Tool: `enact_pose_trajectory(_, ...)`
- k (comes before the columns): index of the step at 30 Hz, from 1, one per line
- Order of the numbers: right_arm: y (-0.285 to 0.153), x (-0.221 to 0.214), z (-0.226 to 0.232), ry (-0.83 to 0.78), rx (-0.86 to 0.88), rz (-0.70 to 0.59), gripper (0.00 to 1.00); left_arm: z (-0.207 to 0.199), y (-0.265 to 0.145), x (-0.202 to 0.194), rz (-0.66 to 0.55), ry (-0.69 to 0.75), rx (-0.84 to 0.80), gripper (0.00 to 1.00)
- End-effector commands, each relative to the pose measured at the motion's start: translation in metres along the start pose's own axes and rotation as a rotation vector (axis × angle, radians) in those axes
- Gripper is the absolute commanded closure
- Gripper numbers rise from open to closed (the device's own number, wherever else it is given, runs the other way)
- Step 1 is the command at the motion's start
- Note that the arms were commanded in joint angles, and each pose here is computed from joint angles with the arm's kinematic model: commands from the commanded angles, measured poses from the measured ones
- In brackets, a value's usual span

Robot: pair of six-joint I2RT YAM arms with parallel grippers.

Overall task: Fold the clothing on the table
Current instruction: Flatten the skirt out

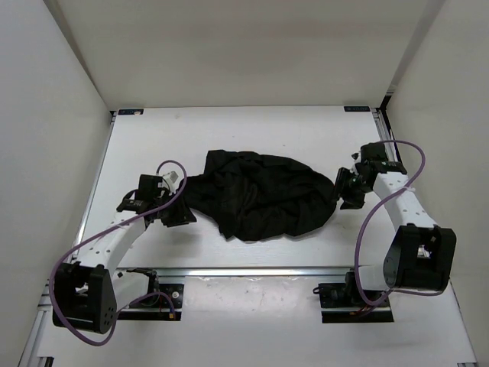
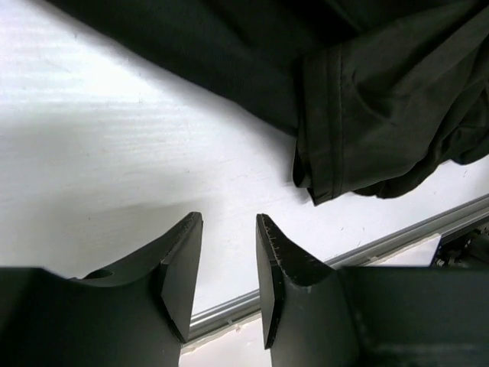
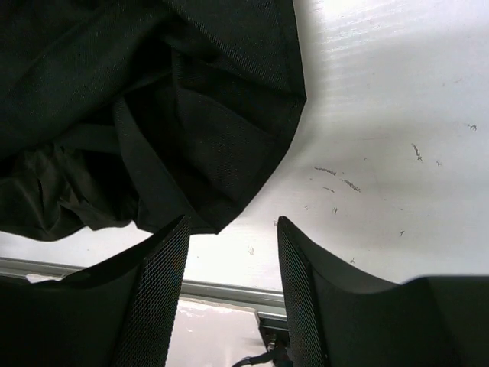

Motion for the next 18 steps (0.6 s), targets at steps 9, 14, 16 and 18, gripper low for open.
enact_pose_trajectory(9, 0.007, 0.009, 0.022, -0.071, 0.137, 0.033, 0.45, 0.002, -0.001, -0.005, -0.011, 0.010, -0.064, 0.51)
enact_pose_trajectory(14, 0.027, 0.031, 0.049, -0.169, 0.175, 0.069, 0.45, -0.006, 0.002, 0.009, -0.024, 0.002, -0.128, 0.50)
enact_pose_trajectory(16, 0.041, 0.045, 0.053, -0.176, 0.157, 0.079, 0.45, -0.010, 0.003, 0.017, -0.023, -0.003, -0.145, 0.51)
enact_pose_trajectory(18, 0.055, 0.056, 0.055, -0.184, 0.134, 0.092, 0.44, -0.014, 0.001, 0.024, -0.033, 0.001, -0.169, 0.53)
Point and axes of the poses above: each gripper's point midway between its finger pads, its own y axis out along the fingers, its own z axis along the line the jaws close on, x = y × z, the point moved 10 cm from there along -y, back along the fingers, and after that the axes turned 4 degrees about -y, right-handed, at the moved point
